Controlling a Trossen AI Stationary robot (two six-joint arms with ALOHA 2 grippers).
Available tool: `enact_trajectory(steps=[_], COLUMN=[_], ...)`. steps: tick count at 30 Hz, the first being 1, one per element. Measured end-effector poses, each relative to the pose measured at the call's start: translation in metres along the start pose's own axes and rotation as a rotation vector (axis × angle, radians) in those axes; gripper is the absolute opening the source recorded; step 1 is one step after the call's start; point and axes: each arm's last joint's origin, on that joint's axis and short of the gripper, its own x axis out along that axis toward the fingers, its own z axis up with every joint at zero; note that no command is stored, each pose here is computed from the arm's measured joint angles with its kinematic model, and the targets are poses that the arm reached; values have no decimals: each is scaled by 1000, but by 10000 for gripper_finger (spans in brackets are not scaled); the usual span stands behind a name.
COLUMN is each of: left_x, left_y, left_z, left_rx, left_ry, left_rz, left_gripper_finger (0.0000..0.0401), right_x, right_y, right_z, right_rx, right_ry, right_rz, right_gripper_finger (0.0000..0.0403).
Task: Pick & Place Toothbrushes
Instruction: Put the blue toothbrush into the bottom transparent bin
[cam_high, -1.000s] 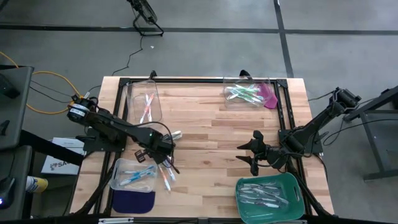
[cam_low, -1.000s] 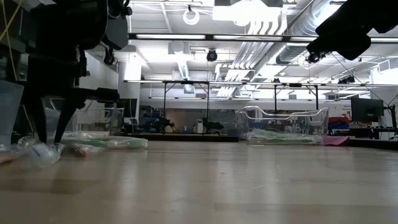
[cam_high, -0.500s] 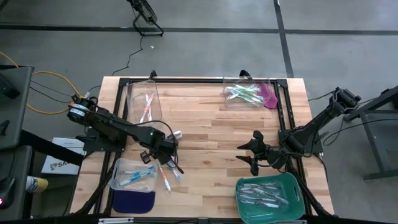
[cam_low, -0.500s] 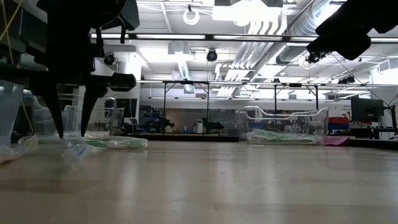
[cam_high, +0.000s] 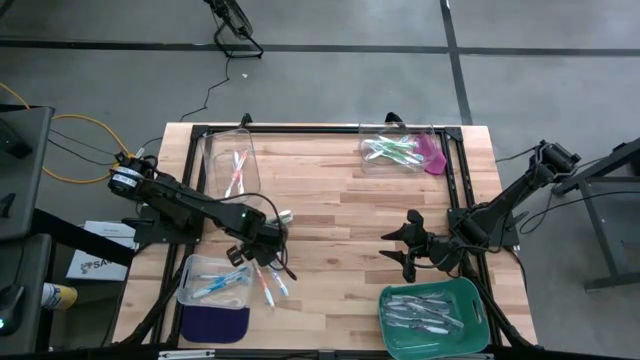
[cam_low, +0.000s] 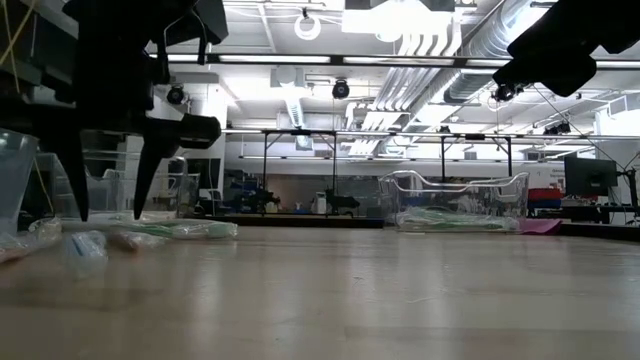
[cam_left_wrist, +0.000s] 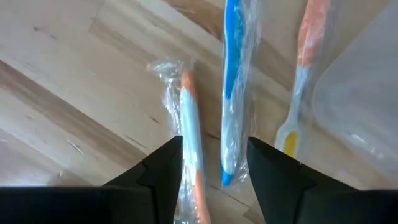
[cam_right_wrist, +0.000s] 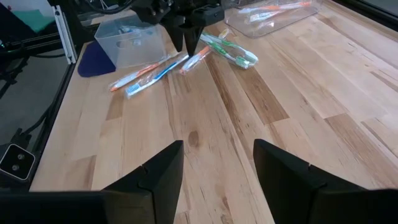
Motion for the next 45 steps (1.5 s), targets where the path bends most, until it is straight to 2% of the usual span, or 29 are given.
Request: enact_trajectory(steps=[12, 19, 30, 41, 45], left_x=[8, 18, 18, 16, 6], left_y=[-10, -9, -9, -12, -9], left_z=[13, 12, 11, 8, 13], left_rx=[62, 34, 13, 3, 2], left_ry=[-9, 31, 34, 81, 96], left_rz=[-9, -9, -17, -50, -60], left_gripper_finger=[173, 173, 173, 173, 173], right_x=[10, 20, 19, 19, 19], right_y=[2, 2, 5, 5, 5], right_z=[-9, -15, -10, -10, -10], right_rx=[-33, -43, -39, -40, -40], right_ry=[35, 61, 26, 26, 26], right_rz=[-30, -55, -25, -25, -25], right_gripper_finger=[188, 188, 188, 188, 188])
